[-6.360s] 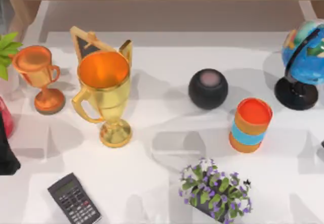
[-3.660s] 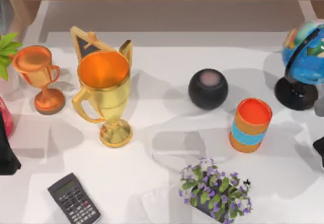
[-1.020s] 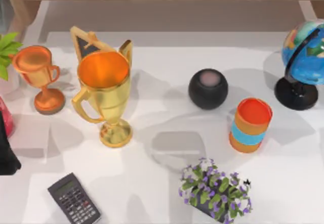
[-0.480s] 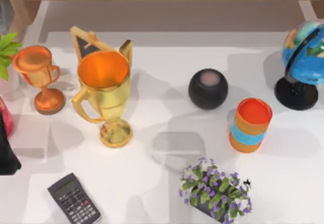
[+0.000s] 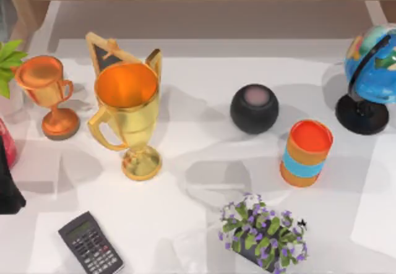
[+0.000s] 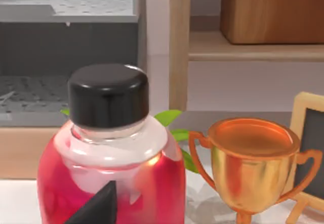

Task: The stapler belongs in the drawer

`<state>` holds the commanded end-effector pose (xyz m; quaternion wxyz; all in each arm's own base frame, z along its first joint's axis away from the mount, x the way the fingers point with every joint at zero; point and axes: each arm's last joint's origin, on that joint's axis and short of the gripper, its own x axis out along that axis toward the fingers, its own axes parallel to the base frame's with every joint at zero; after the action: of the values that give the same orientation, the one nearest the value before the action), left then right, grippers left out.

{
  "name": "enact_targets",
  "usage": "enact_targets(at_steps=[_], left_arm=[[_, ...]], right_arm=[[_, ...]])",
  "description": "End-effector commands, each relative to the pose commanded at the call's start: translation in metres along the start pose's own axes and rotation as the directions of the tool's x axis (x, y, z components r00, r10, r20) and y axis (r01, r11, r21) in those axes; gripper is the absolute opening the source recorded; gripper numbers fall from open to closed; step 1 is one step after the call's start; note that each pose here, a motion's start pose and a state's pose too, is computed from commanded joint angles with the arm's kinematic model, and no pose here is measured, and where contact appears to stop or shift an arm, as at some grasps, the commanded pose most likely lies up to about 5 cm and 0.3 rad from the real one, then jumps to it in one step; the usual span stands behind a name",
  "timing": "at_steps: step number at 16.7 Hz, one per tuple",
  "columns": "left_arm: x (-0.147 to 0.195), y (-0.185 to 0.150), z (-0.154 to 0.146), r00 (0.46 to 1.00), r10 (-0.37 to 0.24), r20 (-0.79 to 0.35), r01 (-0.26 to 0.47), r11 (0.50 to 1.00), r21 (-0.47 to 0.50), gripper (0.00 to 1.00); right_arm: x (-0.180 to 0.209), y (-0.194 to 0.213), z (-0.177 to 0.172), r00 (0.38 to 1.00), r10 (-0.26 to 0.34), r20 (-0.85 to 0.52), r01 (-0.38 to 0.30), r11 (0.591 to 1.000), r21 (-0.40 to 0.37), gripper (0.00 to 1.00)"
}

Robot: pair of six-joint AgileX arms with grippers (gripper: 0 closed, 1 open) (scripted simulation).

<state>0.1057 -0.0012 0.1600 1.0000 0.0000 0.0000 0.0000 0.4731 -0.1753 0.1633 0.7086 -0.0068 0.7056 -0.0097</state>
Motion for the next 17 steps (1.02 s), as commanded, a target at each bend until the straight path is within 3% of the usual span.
enact_targets(at_steps=[11,17], left_arm=[[0.0,0.0,0.0,1.0,0.0,0.0,0.0,1.0,0.0,1.0],[0.0,0.0,0.0,1.0,0.0,0.0,0.0,1.0,0.0,1.0]], right_arm=[[-0.015,0.002,0.003,0.999,0.003,0.05,-0.003,1.0,-0.005,0.0],[0.009,0.0,0.001,1.0,0.001,-0.002,-0.001,1.0,-0.002,0.0]])
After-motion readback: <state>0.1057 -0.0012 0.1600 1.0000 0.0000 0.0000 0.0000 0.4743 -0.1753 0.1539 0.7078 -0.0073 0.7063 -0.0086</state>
